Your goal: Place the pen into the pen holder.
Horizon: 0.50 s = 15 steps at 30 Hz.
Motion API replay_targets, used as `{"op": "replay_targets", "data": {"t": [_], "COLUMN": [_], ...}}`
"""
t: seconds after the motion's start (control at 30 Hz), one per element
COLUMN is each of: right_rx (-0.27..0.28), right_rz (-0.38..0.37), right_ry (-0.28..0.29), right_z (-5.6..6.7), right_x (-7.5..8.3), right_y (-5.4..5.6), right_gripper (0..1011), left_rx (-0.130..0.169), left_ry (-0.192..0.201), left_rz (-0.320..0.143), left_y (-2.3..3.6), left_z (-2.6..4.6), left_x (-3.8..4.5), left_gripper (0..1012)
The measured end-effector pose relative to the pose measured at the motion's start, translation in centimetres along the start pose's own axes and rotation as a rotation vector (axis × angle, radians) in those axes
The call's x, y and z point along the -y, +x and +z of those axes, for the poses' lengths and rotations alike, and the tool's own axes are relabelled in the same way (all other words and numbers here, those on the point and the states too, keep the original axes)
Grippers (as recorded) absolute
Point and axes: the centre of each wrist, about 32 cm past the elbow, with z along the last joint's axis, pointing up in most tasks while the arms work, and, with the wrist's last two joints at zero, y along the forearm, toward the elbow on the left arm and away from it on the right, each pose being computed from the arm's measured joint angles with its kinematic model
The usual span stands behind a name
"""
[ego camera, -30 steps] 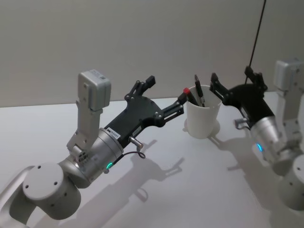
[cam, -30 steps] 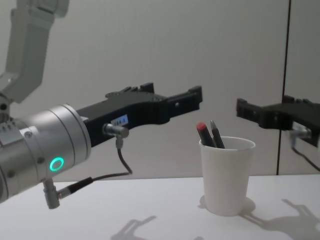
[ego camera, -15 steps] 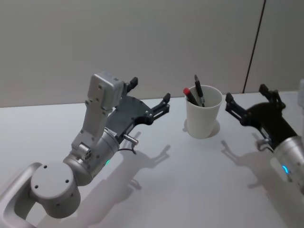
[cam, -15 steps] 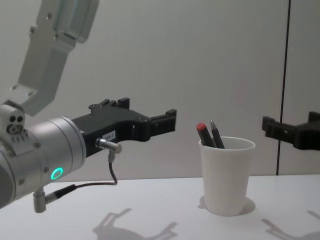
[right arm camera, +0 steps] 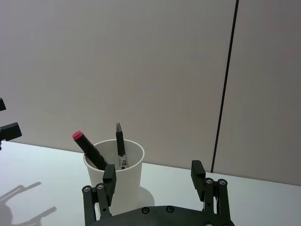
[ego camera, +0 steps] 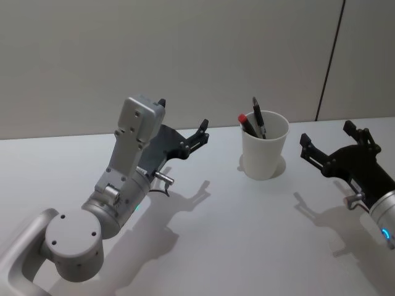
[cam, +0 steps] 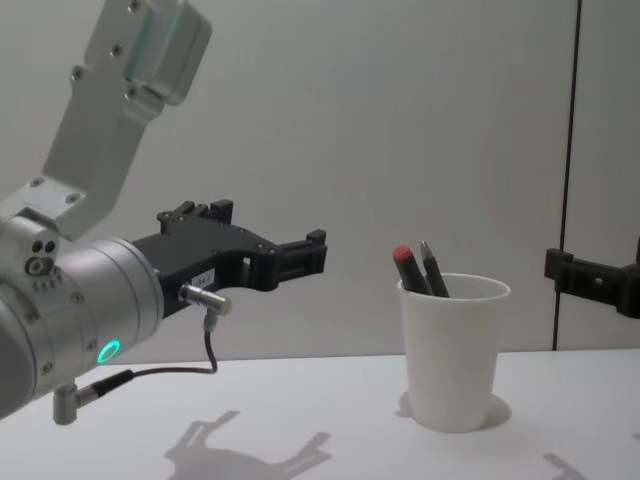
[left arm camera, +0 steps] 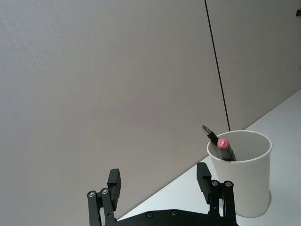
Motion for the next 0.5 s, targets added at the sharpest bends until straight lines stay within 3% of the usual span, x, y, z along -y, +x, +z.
{"op": "replay_targets", "data": {"t": [0.5], "right_rx": [0.0], "right_rz": [0.001], "right_ry": [0.0], "right_z": [0.01], "right_x": [0.01], "right_y": [0.0], "right_gripper": [1001], "left_rx": [0.0], "left_ry": [0.0], "left_rz": [0.001], "left_y": [0.0], "left_z": [-0.01], "left_x": [0.0], "left_gripper": [1001]}}
